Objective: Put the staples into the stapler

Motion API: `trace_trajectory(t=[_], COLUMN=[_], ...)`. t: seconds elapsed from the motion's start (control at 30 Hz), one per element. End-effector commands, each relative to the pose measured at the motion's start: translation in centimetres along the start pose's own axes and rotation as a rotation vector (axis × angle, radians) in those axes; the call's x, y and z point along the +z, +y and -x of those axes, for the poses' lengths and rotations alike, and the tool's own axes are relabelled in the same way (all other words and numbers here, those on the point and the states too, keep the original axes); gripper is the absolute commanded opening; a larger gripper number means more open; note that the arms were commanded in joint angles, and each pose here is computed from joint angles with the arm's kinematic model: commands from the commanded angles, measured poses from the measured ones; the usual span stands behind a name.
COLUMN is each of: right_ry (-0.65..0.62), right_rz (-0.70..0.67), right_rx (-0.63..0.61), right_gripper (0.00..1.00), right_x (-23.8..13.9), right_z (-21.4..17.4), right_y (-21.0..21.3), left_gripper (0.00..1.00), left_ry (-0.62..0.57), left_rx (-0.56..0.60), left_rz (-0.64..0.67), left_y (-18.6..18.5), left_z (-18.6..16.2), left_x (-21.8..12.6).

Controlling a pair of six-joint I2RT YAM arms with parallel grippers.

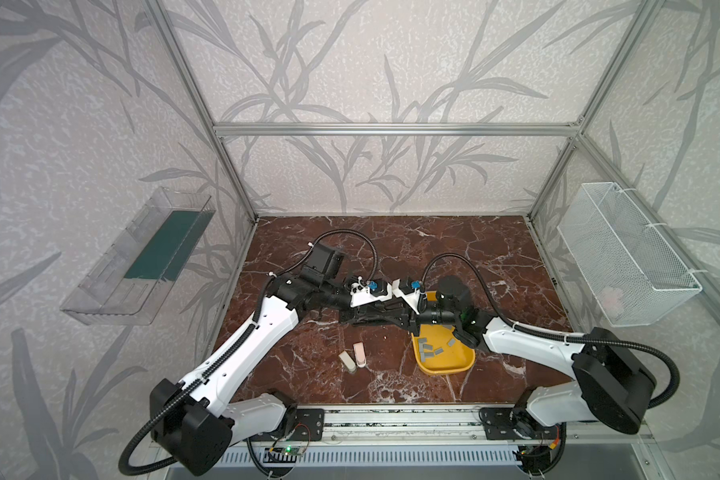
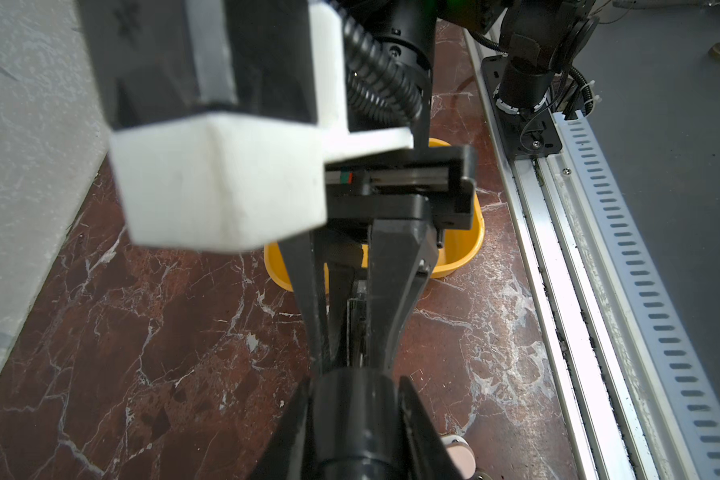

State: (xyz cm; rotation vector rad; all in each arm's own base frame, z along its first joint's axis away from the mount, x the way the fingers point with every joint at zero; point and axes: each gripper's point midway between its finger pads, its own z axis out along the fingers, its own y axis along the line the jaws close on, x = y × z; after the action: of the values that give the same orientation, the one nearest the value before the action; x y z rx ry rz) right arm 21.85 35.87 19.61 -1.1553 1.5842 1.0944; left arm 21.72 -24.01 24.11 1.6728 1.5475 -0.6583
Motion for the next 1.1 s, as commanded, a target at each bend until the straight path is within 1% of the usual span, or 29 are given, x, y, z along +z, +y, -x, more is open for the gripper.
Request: trace_trajectory(t=[0.0, 0.13, 0.23, 0.37, 0.53, 0.67, 0.77, 0.87, 0.97, 1.07], right_ry=[0.096, 0.108, 0.122, 0.13, 0.137, 0.156, 0.17, 0.174, 0.158, 0.146], right_rz=[0.005, -0.001, 0.002, 0.011, 0.011, 0.005, 0.004, -0.003, -0.012, -0.013], right_rx=[-0.025, -0.041, -0.054, -0.069, -0.081, -0.095, -0.109, -0.125, -0.134, -0.137], right_gripper=[0.28, 0.31, 0.33, 0.38, 0.38, 0.37, 0.32, 0.22, 0.14, 0.09], right_x=[0.5, 0.5, 0.6, 0.7, 0.7, 0.8, 1.0, 1.1, 1.0, 0.9], right_z=[-1.9, -2.3, -2.6, -2.6, -2.6, -3.0, -3.2, -3.2, -3.0, -3.1], right_y=[0.5, 0.4, 0.6, 0.8, 1.0, 1.1, 1.3, 1.3, 1.2, 1.3], left_gripper=[0.0, 0.0, 0.0, 0.0, 0.0, 0.0, 0.0, 0.0, 0.0, 0.0], left_ry=[-0.133, -0.143, -0.147, -0.165, -0.189, -0.204, -0.211, -0.232, -0.243, -0.26], left_rx=[0.123, 0.118, 0.138, 0.145, 0.139, 0.155, 0.157, 0.148, 0.14, 0.141], left_rz=[0.072, 0.088, 0.092, 0.092, 0.113, 0.114, 0.116, 0.128, 0.134, 0.142], left_y=[1.5, 1.7, 1.4, 1.3, 1.7, 1.3, 1.3, 1.7, 1.9, 1.9], left_z=[3.4, 3.3, 3.2, 3.5, 3.6, 3.7, 3.9, 4.1, 4.0, 4.1], left_x=[-2.1, -2.7, -3.0, -3.6, -4.3, -4.5, -4.8, -5.2, -5.5, -5.6])
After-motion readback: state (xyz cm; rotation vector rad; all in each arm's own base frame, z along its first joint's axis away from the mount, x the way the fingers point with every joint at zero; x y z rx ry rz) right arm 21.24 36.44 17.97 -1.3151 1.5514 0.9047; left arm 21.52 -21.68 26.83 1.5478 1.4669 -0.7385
